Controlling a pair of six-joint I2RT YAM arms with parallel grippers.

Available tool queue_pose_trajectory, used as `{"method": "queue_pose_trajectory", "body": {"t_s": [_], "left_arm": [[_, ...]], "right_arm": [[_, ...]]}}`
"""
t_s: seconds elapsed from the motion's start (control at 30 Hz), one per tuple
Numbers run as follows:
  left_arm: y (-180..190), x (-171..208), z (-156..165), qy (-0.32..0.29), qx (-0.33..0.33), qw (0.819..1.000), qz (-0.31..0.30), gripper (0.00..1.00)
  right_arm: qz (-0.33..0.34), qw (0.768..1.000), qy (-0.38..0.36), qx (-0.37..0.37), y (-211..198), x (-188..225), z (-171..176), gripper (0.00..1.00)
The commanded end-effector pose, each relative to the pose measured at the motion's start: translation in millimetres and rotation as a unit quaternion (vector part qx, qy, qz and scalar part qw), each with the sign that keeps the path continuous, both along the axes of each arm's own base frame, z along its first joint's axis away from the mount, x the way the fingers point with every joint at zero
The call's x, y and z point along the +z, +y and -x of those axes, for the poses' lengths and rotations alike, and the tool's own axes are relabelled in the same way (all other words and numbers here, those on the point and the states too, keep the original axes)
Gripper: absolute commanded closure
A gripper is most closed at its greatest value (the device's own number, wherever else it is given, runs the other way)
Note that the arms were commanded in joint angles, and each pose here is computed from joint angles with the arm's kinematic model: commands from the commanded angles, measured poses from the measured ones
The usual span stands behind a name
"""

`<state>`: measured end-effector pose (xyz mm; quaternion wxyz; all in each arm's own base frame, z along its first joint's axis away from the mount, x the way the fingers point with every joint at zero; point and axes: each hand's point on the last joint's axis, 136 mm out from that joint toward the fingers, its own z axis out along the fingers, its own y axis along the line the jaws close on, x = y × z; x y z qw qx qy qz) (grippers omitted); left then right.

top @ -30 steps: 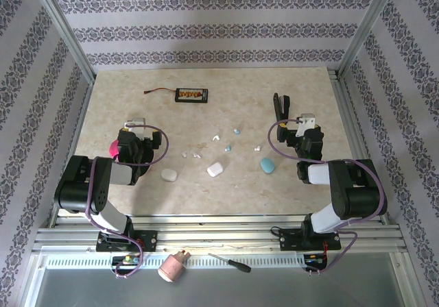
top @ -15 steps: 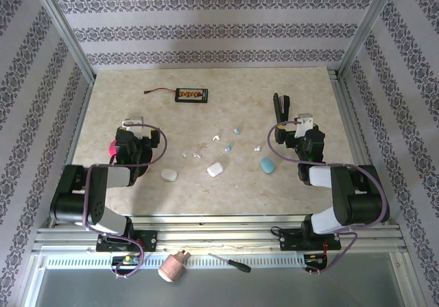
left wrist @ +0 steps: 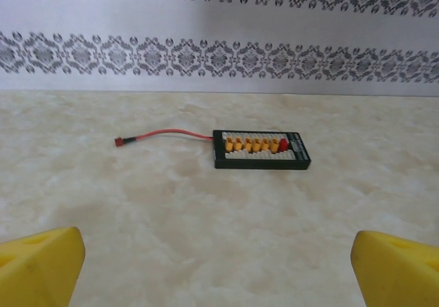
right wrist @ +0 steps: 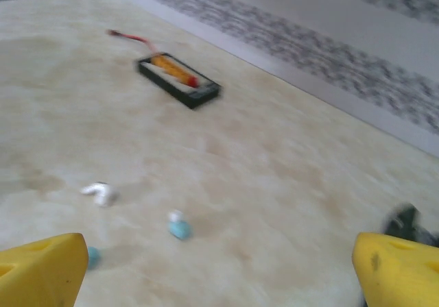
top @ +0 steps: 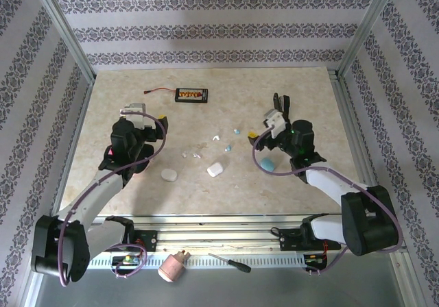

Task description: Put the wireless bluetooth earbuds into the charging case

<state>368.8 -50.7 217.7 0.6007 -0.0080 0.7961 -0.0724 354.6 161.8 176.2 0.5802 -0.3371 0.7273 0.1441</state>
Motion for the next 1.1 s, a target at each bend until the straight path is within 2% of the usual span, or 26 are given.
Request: {"method": "queue_pose_trajectory", "body": {"t_s": [0.0, 0.27, 0.5, 0.63, 0.73, 1.07], "left_arm": [[-10, -14, 17, 0.065, -0.014, 0.996, 0.052, 0.01], [-9, -9, 28, 0.088, 0.000, 0.992, 0.092, 0.01], [-7, -14, 31, 0.097, 0.002, 0.992, 0.079, 0.01], [-7, -13, 29, 0.095, 0.001, 0.993, 0.077, 0.01], [-8, -15, 28, 0.094, 0.000, 0.992, 0.079, 0.01], [-12, -19, 25, 0.098, -0.007, 0.992, 0.084, 0.01]], "right_arm": [[0.082, 0.984, -0.004, 0.160, 49, -3, 33, 0.02], [0.203, 0.933, 0.034, 0.296, 107, -34, 56, 0.02], [0.302, 0.872, 0.088, 0.376, 125, -81, 79, 0.05], [0.337, 0.846, 0.116, 0.396, 127, -105, 87, 0.06], [0.352, 0.839, 0.131, 0.394, 127, -119, 86, 0.06], [0.376, 0.825, 0.149, 0.395, 134, -144, 77, 0.17]]}}
